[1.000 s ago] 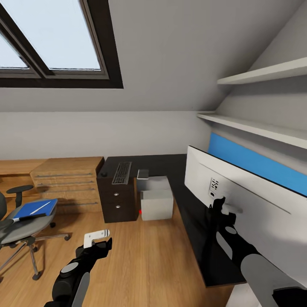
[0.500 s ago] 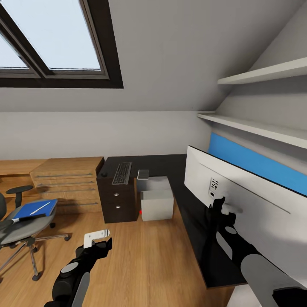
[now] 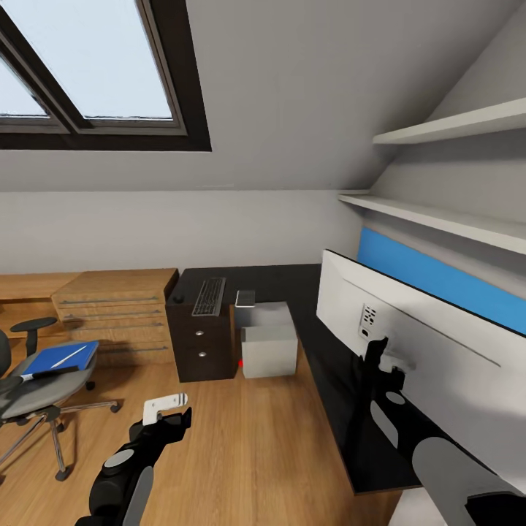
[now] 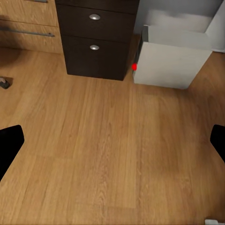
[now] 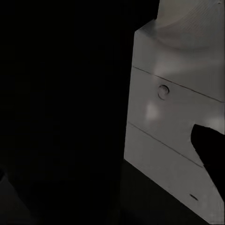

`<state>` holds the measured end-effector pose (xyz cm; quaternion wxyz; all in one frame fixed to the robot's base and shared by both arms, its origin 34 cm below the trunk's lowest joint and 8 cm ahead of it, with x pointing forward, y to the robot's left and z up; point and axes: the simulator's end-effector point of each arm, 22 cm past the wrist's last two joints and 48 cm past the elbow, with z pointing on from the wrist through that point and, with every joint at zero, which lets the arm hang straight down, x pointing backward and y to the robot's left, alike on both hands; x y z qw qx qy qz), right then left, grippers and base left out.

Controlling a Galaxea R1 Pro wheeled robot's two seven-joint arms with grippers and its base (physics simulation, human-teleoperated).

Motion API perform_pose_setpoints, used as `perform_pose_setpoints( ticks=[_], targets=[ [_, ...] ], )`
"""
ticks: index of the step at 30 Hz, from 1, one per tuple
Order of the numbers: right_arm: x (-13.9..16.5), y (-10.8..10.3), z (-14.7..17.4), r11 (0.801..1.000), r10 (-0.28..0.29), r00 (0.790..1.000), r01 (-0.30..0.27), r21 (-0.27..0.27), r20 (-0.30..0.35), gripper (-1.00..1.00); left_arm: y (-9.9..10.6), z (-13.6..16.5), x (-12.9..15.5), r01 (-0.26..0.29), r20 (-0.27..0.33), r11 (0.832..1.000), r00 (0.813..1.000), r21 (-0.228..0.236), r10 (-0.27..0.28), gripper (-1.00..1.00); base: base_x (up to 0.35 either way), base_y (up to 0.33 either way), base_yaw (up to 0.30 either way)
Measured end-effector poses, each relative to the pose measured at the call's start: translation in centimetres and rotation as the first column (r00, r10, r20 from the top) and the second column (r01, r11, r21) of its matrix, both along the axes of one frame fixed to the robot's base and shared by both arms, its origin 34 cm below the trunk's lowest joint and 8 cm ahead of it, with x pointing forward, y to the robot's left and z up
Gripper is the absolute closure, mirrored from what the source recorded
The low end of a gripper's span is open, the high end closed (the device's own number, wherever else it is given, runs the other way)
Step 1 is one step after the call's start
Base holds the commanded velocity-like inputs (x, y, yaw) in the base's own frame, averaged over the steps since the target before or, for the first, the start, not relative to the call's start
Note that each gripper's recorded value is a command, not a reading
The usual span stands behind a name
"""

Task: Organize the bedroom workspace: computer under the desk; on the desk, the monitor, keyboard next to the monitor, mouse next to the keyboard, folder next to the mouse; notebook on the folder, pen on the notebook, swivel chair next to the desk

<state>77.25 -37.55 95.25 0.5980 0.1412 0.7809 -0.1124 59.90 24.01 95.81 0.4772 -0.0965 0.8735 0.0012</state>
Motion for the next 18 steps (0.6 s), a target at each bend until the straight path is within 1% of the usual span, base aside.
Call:
perform_pose_setpoints(
  ticks=[12,16,18],
  targets=[
    [0.04,-0.03,0.08,1.000,0.001,1.000,-0.001,-0.001,0.001,-1.00,0.03,0.02,0.02,-0.001,0.001,1.000,1.000,0.000,0.001,-1.00,0.000,0.000,0.000],
    [0.05,-0.13,0.06,1.000,-0.001,1.000,0.001,-0.002,0.001,-1.00,0.02,-0.01,0.04,-0.001,0.000,1.000,1.000,0.000,0.001,-1.00,-0.186,0.000,0.000],
    [0.02,-0.15,0.07,1.000,-0.002,1.000,0.002,-0.002,0.002,-1.00,0.02,-0.02,0.01,-0.001,0.000,1.000,1.000,0.000,0.001,-1.00,-0.085,0.000,0.000]
  ],
)
